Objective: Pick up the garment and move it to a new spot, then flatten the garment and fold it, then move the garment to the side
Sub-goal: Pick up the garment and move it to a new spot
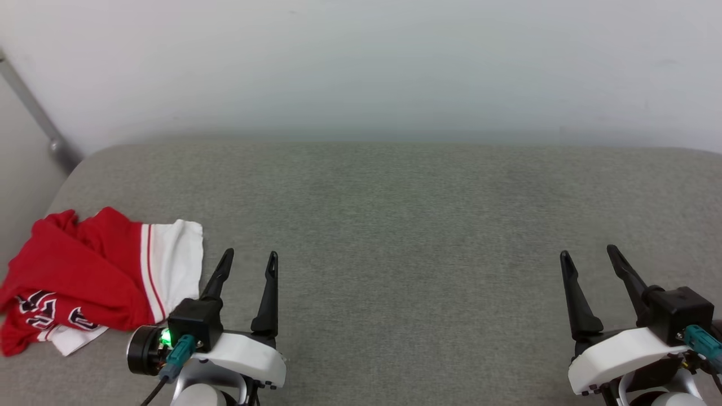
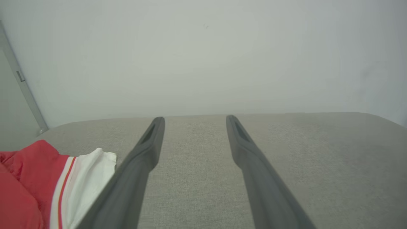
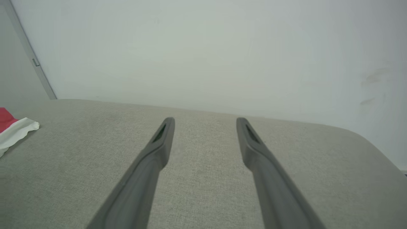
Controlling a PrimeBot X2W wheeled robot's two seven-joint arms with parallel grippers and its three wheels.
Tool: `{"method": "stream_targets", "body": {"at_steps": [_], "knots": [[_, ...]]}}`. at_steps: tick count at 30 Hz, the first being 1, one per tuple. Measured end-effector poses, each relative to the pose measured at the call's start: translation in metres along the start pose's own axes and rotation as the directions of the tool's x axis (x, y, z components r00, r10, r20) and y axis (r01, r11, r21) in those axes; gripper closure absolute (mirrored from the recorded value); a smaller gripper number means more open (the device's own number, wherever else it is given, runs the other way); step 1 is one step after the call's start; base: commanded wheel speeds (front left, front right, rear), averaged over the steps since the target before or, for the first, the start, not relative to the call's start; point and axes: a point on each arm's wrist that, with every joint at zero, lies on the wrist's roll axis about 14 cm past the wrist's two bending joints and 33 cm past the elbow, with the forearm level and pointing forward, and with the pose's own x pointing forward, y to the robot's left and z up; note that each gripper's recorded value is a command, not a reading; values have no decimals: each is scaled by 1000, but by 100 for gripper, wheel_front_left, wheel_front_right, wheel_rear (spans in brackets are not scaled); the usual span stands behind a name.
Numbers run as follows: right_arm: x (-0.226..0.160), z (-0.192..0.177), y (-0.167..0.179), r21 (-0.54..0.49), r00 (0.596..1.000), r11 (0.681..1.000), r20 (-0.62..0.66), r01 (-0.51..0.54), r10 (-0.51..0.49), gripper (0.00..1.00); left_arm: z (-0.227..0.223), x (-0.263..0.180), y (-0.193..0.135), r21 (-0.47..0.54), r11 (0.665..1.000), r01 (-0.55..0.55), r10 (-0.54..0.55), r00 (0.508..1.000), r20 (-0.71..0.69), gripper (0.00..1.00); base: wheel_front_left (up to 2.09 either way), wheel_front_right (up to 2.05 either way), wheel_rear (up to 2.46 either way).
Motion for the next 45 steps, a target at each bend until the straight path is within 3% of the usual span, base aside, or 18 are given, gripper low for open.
{"method": "stream_targets", "body": {"at_steps": [10,24,32,45], "knots": [[22,1,45,6,991,991,7,-136,135,0,12,-25,55,-4,985,-172,172,985,29,0,0,0,0],[45,3,121,29,938,938,16,-346,346,0,24,-84,123,3,914,-406,405,913,55,0,0,0,0],[51,2,148,37,910,909,19,-414,414,0,27,-102,137,28,890,-455,453,890,58,0,0,0,0],[57,2,153,40,905,904,18,-425,425,0,34,-88,142,31,891,-452,449,890,74,0,0,0,0]]}}
